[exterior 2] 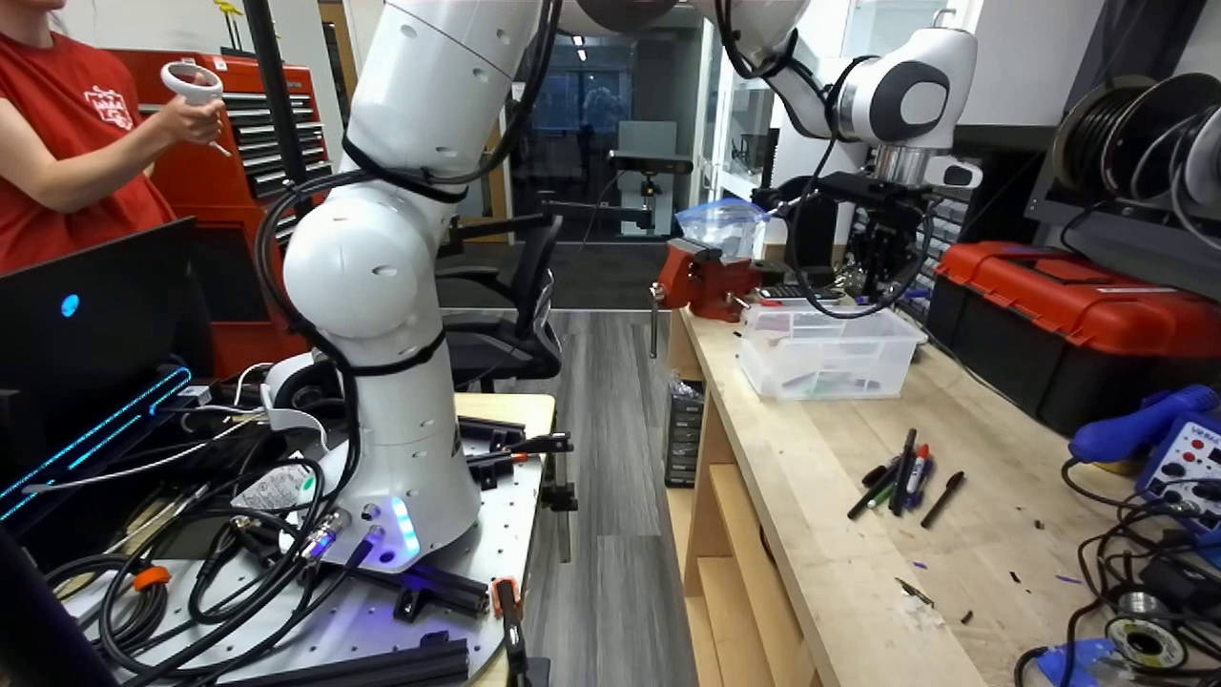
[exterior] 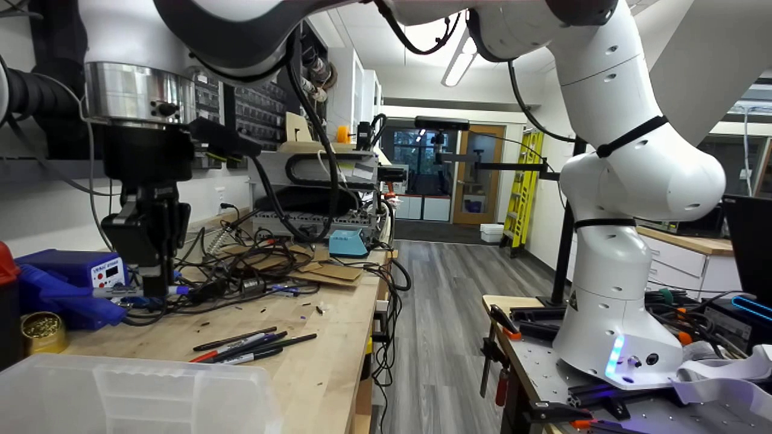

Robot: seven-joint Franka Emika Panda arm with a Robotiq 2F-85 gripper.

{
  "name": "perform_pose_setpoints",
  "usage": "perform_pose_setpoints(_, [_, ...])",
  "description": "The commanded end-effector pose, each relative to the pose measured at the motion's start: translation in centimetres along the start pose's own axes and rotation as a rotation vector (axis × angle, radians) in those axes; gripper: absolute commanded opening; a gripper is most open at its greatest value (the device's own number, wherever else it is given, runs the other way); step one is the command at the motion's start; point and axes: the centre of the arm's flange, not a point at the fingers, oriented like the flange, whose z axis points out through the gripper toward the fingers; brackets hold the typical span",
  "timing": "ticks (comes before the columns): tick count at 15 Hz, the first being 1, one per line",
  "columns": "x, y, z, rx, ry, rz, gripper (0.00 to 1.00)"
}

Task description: Pick up the blue marker and put it in the box

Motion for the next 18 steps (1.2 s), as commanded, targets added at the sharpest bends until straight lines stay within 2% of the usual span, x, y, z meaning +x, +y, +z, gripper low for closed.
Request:
perform_pose_setpoints(1, [3.0, -1.9, 1.5, 0.031, -0.030, 0.034, 0.03])
perform_pose_setpoints(6, [3.9, -4.4, 4.6, 0.045, -0.062, 0.016, 0.03])
perform_pose_setpoints(11, [3.3, -6.0, 6.3, 0.048, -0.108, -0.003, 0.03])
perform_pose_setpoints(12, [3.1, -6.2, 6.3, 0.047, -0.112, -0.005, 0.12])
perform_pose_setpoints(13, [2.8, -6.2, 6.3, 0.043, -0.115, -0.010, 0.32])
perform_pose_setpoints(16, [2.1, -6.2, 6.0, 0.026, -0.125, -0.023, 0.46])
perform_pose_setpoints(18, [1.9, -6.0, 5.8, 0.027, -0.120, -0.024, 0.60])
